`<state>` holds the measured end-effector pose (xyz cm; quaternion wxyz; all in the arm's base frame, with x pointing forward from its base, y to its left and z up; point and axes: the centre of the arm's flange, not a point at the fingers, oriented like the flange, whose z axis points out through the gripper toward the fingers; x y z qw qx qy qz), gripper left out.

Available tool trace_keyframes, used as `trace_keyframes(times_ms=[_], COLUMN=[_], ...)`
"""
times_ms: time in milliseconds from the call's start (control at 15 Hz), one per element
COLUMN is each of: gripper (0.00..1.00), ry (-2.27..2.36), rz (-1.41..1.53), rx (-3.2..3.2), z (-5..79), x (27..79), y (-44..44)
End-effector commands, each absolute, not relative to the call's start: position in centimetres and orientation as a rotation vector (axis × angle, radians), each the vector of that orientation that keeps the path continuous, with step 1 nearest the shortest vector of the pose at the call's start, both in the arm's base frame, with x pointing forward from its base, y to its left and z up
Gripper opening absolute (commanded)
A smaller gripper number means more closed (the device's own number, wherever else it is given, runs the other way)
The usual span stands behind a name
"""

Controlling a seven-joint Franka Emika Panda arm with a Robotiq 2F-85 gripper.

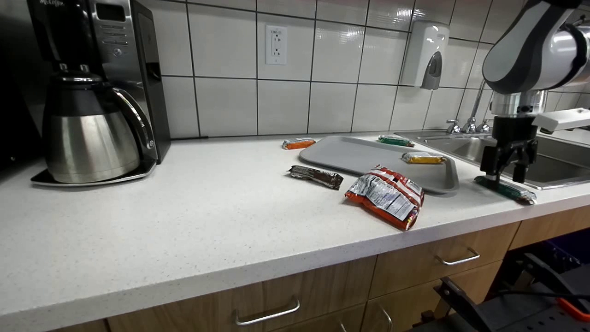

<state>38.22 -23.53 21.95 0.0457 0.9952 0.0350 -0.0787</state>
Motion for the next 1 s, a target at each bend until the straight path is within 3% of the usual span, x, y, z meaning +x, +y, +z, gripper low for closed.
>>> trace_keyframes(times_ms=[0, 867, 933], gripper=[1.00, 1.00, 0.75], ry=[0.105, 0.047, 0.045], rz=[-0.217, -0.212, -0.209], rx=[3.050, 3.072, 3.075], z=[21.44, 21.78, 21.82], x=[37.82, 38.10, 38.13], y=[-24.53, -24.98, -24.99])
